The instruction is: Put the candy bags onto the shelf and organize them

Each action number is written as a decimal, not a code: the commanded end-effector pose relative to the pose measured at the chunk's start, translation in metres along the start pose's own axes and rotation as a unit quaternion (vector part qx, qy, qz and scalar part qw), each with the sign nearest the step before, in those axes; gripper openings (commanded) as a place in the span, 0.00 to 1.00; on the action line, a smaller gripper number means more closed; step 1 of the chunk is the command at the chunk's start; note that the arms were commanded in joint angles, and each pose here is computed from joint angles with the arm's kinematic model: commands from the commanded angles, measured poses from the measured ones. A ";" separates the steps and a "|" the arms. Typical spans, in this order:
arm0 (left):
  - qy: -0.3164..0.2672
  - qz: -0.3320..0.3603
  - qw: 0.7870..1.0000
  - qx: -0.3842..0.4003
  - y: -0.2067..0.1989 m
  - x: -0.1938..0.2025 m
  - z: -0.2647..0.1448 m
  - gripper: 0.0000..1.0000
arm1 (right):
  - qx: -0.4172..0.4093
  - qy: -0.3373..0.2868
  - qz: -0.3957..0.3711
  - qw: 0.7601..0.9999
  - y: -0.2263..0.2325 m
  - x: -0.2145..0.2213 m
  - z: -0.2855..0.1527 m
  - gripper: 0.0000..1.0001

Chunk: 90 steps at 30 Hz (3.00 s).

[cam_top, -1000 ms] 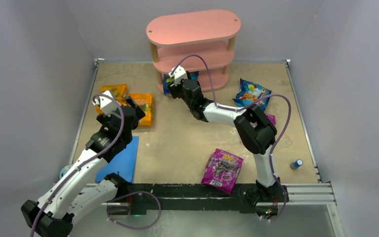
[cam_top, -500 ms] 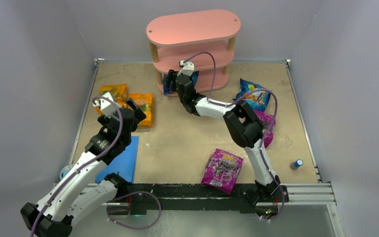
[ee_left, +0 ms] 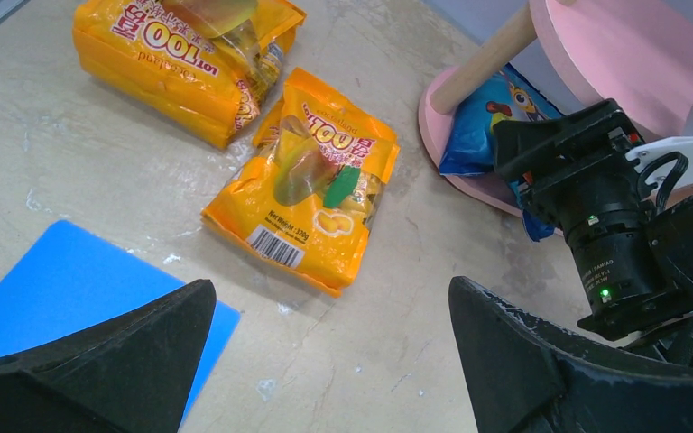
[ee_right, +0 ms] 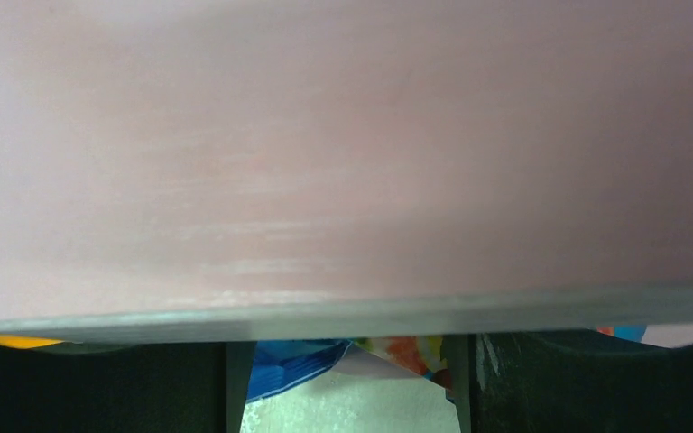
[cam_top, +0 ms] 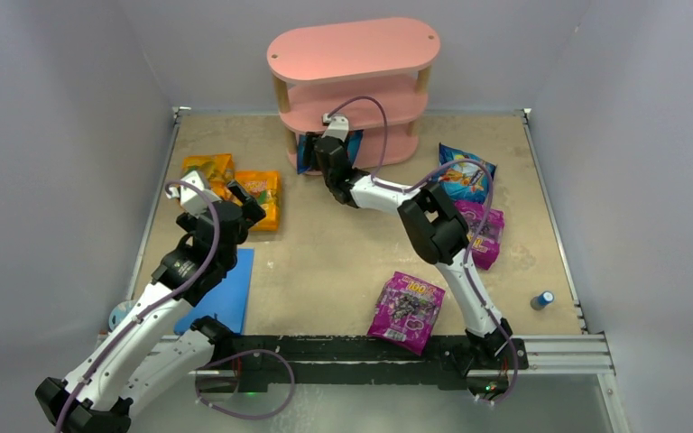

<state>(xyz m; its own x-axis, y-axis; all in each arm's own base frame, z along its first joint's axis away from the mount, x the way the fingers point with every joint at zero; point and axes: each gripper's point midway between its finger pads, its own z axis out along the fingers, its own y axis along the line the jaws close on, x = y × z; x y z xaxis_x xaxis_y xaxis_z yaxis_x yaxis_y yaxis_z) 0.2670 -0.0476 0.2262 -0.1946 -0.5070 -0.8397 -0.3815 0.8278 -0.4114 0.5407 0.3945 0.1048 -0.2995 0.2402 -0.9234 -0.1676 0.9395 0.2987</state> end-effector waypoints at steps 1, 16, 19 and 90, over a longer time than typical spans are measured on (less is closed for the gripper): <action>-0.007 -0.008 1.000 0.006 -0.002 -0.005 -0.001 0.99 | 0.029 0.115 -0.052 0.992 -0.028 0.054 -0.010 0.70; -0.003 -0.011 1.000 0.014 -0.004 -0.005 -0.003 0.99 | 0.090 0.140 -0.158 0.973 -0.069 0.058 -0.024 0.80; -0.003 -0.014 1.000 0.018 -0.005 -0.007 -0.005 0.99 | 0.088 0.125 -0.173 0.973 -0.068 0.044 -0.024 0.92; 0.014 -0.012 0.999 0.030 -0.015 -0.002 -0.003 0.99 | -0.029 0.012 -0.047 0.998 -0.103 -0.083 -0.071 0.84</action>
<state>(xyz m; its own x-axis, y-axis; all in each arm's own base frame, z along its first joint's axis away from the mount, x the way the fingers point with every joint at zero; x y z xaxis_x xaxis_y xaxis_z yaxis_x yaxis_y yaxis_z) 0.2678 -0.0576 0.2203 -0.2402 -0.5088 -0.8267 -0.3533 0.8390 -0.4138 0.5235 0.2976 0.0988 -0.4305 0.1491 -0.8902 -0.3271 0.8935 0.3078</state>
